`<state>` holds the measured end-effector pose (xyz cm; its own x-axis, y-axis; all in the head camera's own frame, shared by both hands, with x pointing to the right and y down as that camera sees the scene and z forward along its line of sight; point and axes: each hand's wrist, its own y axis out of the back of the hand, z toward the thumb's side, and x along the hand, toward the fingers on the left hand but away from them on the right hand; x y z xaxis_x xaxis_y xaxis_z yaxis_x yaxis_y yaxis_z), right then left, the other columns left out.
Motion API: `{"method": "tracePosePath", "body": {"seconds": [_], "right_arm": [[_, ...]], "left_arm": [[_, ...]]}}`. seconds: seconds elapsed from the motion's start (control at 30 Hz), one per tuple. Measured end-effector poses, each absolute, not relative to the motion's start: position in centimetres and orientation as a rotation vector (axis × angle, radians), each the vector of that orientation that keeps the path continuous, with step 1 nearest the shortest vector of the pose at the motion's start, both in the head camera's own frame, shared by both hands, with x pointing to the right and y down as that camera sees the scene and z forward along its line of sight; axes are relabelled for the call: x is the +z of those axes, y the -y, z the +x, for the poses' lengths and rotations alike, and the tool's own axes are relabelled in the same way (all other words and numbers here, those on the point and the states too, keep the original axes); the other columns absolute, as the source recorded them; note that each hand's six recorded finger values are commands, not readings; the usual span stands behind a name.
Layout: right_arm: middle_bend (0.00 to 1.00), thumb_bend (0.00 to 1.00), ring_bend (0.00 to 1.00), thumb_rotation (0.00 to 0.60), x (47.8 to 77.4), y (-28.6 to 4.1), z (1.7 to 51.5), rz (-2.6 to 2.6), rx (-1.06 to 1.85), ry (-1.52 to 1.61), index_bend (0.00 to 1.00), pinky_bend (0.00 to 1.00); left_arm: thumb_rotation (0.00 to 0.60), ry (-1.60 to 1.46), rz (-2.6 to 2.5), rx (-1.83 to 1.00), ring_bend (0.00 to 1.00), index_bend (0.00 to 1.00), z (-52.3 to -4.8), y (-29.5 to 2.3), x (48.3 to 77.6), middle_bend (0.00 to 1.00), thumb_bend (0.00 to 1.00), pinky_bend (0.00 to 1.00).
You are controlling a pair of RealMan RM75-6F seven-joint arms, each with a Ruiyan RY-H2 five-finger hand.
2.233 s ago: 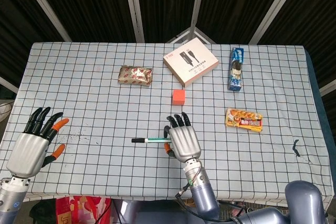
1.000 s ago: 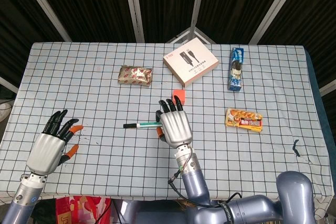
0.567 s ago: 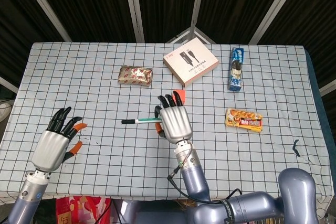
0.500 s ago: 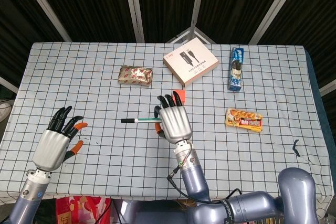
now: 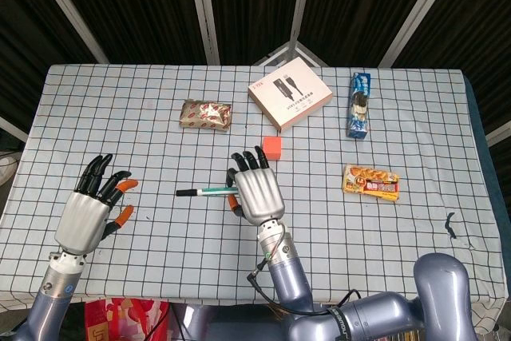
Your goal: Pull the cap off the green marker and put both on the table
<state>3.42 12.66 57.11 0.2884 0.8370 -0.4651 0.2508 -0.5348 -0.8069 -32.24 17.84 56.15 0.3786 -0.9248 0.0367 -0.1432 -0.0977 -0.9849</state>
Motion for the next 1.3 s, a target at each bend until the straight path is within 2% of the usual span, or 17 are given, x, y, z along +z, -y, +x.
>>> {"method": "tracePosePath", "body": {"seconds": [1.3], "right_arm": [[0.21, 0.53, 0.15, 0.600, 57.3, -13.1, 2.2, -1.975, 1.221, 0.967, 0.77, 0.06]], "left_arm": [[0.600, -0.971, -1.529, -0.816, 0.05, 0.48, -29.3, -17.6, 59.0, 0.36, 0.35, 0.10]]}}
